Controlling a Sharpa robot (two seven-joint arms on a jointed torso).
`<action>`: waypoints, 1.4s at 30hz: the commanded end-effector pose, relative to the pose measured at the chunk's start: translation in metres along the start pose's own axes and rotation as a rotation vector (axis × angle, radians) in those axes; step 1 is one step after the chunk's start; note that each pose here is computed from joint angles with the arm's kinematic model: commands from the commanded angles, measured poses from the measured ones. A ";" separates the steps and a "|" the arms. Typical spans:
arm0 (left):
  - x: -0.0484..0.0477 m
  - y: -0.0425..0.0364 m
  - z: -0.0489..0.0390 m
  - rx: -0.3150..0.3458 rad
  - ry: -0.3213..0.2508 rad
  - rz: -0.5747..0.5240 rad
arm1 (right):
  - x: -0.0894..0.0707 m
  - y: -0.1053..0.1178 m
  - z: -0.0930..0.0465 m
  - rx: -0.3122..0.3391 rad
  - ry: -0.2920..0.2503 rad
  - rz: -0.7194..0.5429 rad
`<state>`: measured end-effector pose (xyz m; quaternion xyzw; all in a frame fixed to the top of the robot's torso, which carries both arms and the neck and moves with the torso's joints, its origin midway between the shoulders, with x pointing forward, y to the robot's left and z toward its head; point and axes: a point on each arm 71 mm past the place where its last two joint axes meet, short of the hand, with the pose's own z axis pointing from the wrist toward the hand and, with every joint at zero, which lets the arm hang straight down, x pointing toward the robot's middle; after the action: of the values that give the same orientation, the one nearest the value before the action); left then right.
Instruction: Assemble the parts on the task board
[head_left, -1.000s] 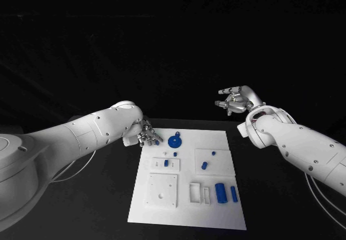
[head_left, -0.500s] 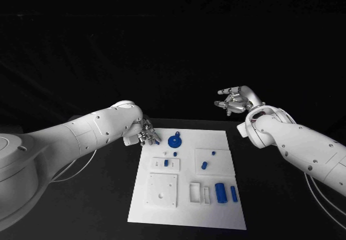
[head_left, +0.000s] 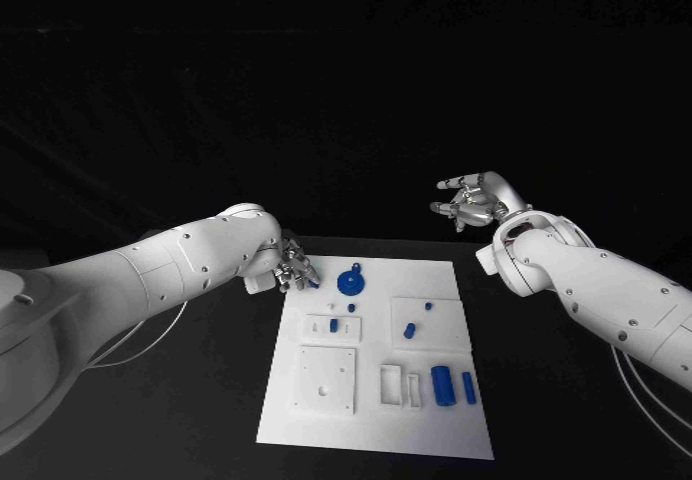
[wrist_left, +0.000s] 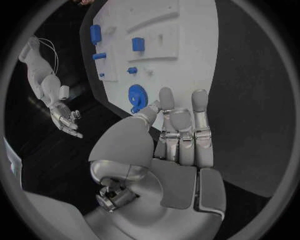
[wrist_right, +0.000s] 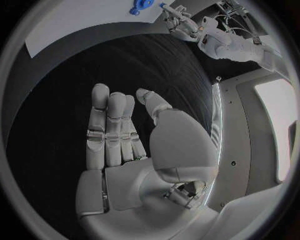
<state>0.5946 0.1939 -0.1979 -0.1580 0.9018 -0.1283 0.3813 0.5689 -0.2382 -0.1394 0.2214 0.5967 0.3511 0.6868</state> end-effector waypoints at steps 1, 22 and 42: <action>0.0003 0.0000 -0.0035 0.013 -0.025 -0.077 | 0.000 -0.001 0.000 -0.002 0.014 -0.004; 0.0203 0.0137 -0.0529 0.072 -0.057 -0.205 | -0.007 -0.008 -0.002 0.012 0.007 -0.016; 0.0600 0.0082 -0.0559 0.122 -0.189 -0.030 | -0.007 -0.010 -0.003 0.014 0.007 -0.018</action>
<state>0.5108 0.1866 -0.2063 -0.1793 0.8670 -0.1763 0.4302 0.5679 -0.2516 -0.1428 0.2248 0.6008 0.3390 0.6882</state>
